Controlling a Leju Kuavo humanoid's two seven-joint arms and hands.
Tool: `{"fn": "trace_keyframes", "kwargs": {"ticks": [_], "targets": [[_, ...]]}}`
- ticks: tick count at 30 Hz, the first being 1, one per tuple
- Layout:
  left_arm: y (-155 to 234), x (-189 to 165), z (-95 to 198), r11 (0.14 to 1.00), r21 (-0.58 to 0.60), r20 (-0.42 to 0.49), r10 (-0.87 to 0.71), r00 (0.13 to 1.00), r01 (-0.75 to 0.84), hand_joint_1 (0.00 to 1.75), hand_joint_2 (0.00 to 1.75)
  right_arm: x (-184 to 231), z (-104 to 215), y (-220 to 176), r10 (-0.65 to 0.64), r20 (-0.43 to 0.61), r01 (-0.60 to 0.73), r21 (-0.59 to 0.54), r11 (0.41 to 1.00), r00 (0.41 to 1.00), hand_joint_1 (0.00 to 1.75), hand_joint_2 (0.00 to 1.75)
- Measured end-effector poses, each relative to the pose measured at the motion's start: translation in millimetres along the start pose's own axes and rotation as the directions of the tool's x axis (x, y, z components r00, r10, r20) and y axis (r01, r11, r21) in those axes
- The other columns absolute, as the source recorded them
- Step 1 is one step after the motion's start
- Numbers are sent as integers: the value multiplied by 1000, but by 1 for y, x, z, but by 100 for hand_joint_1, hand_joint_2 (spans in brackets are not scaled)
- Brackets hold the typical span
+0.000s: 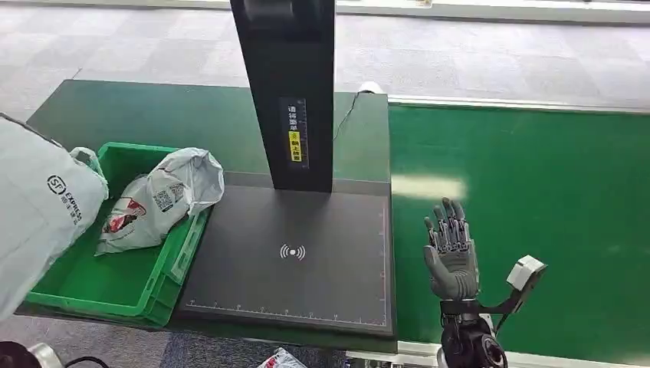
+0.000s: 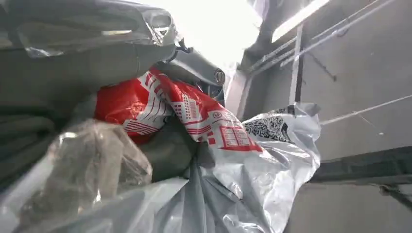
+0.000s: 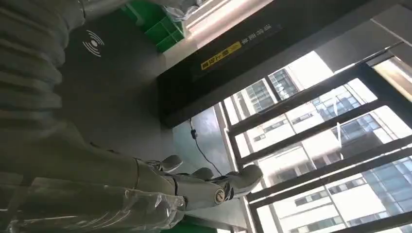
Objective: Moved the parcel from conveyor to table for the left to box.
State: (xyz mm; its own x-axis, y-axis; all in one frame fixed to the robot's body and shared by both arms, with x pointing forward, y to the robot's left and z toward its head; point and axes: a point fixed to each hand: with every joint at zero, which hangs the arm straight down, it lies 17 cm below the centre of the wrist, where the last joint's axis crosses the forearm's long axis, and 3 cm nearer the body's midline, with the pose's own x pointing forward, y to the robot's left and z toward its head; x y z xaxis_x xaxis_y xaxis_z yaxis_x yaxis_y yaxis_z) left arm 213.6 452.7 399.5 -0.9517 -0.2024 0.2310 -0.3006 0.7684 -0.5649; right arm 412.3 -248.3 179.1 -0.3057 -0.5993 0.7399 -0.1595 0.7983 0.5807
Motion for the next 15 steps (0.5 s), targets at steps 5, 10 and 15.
{"fn": "trace_keyframes", "kwargs": {"ticks": [5,10,15], "targets": [[-4,18,-19,825,62,164,-563,810,561,175,175,-2,0,1,7,-12,-6,6,1000,1000,0,175],[-55,1,-3,682,-49,336,-677,655,730,175,175,-4,0,5,6,-20,-6,15,1000,1000,0,175],[-67,-23,11,640,-139,361,-678,640,756,175,175,-4,0,5,5,-20,-4,18,1000,1000,0,175]]}}
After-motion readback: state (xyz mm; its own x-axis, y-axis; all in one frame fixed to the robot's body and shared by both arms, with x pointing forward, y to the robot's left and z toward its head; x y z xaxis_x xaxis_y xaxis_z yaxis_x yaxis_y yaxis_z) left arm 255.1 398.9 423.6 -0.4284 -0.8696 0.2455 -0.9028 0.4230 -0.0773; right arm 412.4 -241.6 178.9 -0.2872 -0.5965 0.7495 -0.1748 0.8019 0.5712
